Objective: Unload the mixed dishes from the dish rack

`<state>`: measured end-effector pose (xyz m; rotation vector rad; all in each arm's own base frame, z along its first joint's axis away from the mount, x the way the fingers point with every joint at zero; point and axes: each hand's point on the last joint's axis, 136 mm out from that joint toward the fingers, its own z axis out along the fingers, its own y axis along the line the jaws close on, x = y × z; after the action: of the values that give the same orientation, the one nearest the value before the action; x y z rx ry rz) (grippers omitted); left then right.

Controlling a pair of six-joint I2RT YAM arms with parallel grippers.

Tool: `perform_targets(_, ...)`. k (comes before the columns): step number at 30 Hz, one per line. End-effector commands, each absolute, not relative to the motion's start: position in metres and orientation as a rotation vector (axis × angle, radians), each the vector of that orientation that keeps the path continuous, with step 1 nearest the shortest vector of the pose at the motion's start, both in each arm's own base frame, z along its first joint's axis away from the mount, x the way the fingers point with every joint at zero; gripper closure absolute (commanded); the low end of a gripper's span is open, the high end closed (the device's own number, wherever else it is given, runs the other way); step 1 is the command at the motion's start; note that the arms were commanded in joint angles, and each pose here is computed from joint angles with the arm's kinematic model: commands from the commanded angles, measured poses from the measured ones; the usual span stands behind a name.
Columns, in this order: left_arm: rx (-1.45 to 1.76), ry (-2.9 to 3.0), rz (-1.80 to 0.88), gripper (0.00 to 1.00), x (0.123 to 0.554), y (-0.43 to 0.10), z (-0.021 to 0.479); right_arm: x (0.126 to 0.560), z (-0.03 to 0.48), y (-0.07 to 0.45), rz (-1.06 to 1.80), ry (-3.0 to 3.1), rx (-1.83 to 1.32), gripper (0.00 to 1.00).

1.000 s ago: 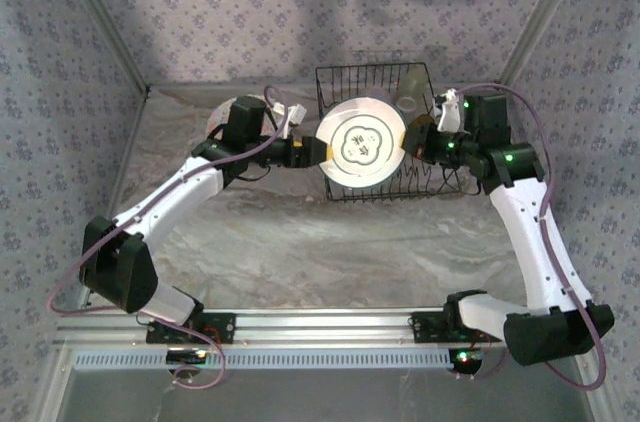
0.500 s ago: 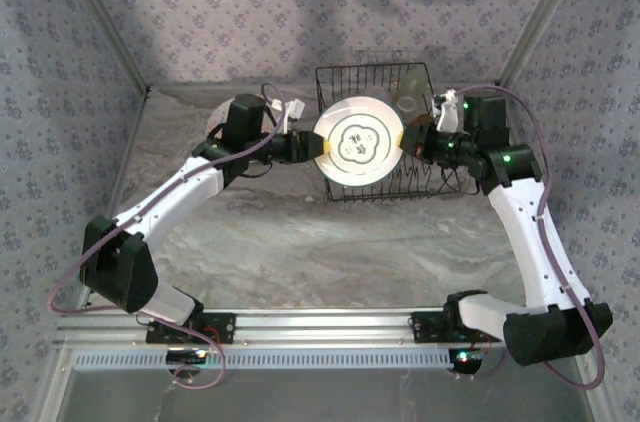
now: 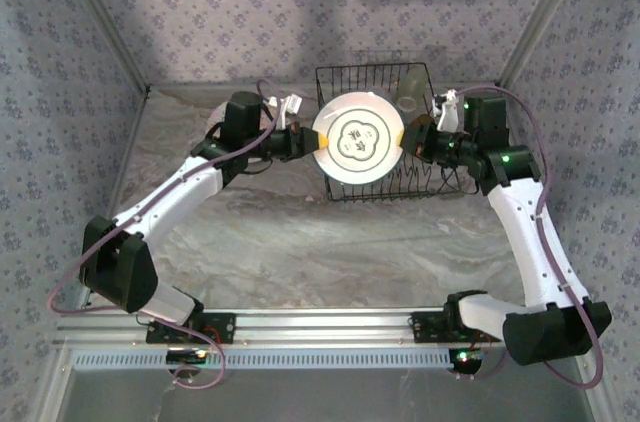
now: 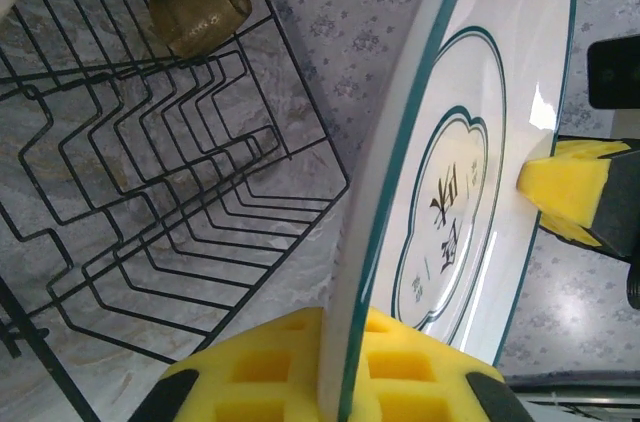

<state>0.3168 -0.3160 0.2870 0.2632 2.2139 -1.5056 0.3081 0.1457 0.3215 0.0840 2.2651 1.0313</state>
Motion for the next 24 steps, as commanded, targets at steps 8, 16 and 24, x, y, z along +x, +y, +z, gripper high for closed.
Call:
perform_targets(8,0.285,2.172,-1.490,1.00,0.306,-0.312,0.292,0.315,0.337,0.159,1.151,2.200,0.057,1.00)
perform_targets(16,0.253,2.175,-1.489,1.00,0.307,-0.310,0.290,0.313,0.338,0.160,1.174,2.172,0.041,0.21)
perform_targets(24,0.207,2.161,-1.501,1.00,0.312,-0.303,0.292,0.313,0.339,0.138,0.988,2.155,0.102,0.00)
